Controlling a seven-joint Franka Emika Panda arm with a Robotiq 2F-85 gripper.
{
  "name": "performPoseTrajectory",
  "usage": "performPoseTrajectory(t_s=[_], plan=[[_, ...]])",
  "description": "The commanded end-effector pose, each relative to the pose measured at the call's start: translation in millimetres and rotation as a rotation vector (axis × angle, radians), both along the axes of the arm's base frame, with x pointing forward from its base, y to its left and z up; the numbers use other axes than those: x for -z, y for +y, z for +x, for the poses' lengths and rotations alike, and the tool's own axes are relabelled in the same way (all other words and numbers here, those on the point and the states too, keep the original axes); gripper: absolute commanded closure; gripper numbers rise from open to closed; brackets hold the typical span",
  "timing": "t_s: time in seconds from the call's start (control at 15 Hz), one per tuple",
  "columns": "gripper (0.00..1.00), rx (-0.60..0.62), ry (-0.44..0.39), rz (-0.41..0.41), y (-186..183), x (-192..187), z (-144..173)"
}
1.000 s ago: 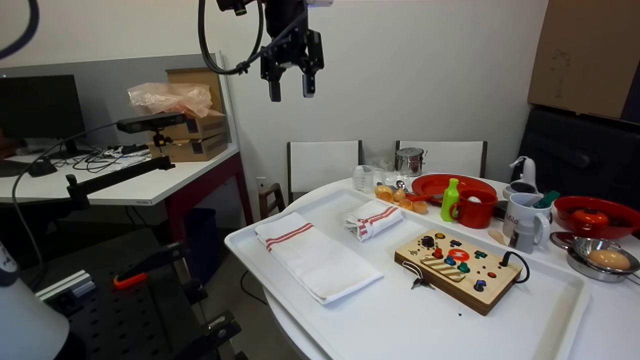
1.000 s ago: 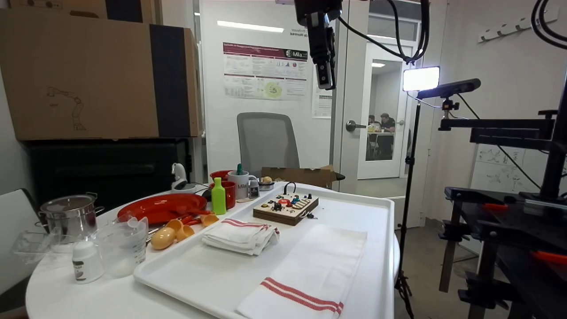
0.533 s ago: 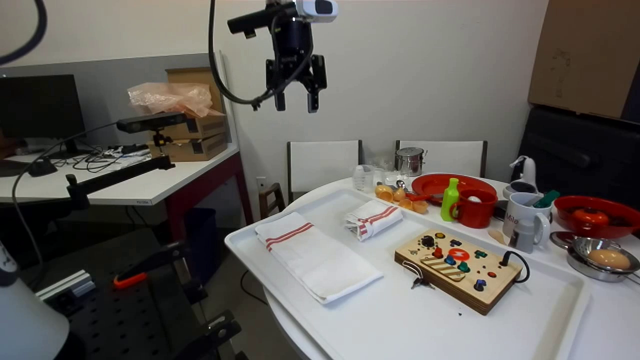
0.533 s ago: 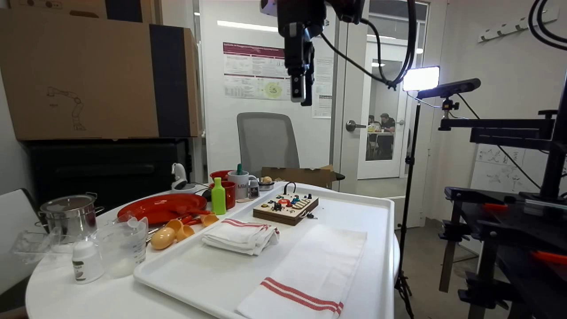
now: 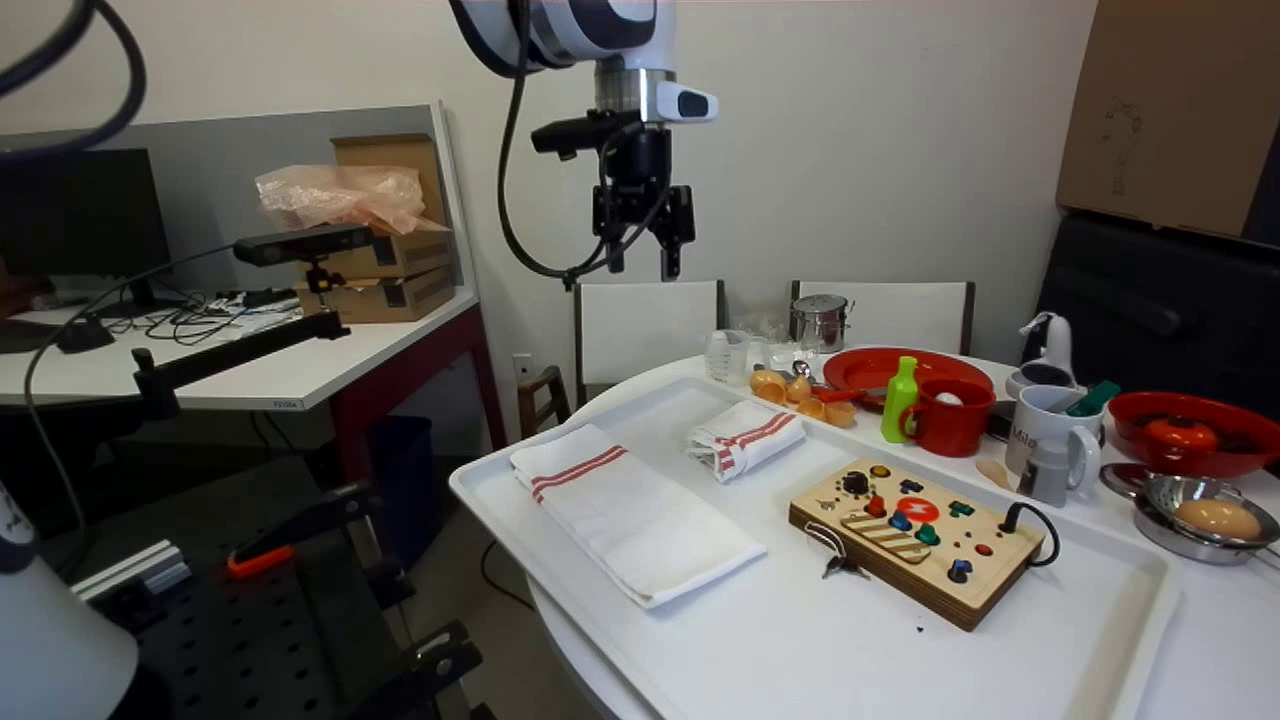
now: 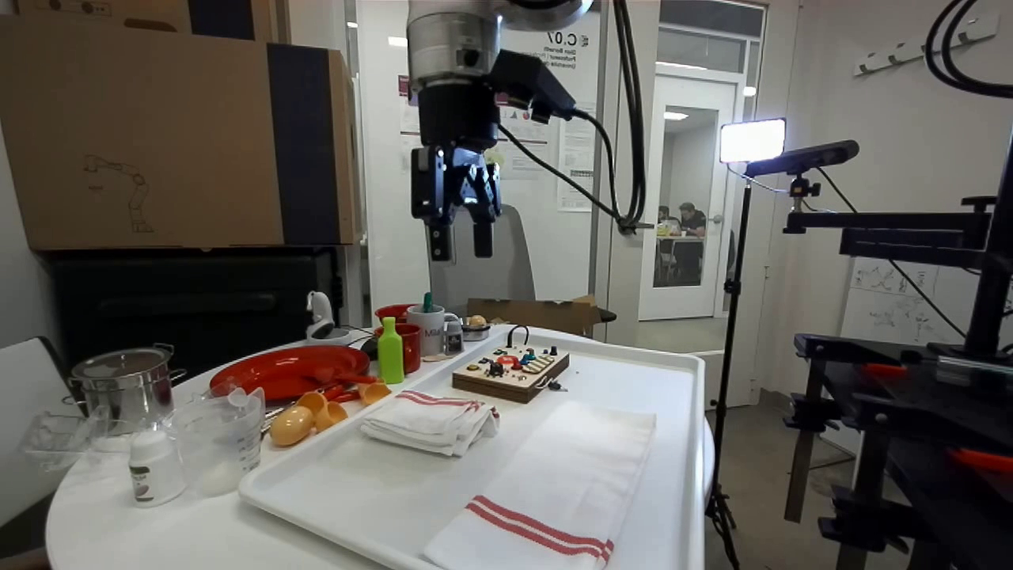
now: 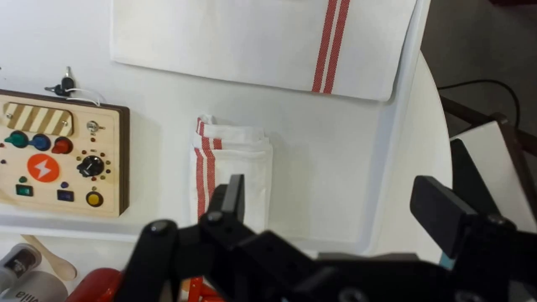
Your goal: Use the white towel farthest from you to wipe the tray
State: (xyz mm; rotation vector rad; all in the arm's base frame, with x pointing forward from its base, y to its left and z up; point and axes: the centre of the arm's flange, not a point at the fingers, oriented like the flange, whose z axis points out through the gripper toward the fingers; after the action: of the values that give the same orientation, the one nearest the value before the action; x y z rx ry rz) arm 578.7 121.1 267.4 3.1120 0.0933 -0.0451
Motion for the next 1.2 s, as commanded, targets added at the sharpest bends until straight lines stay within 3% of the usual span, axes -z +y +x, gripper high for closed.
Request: performPoseTrajectory(t_s=[0.0,0.33,0.73,1.13], plan=[[0.00,0.010,0.007,-0.002,1.3,5.0,5.7],[0.00,0.014,-0.002,-0.009,8.4,12.3,17.4],[0.00,0.027,-0.028,-0.032,23.9,45.3,74.0],[0.00,0.150,0.012,-0.114,-22.3,92.4,124.5]])
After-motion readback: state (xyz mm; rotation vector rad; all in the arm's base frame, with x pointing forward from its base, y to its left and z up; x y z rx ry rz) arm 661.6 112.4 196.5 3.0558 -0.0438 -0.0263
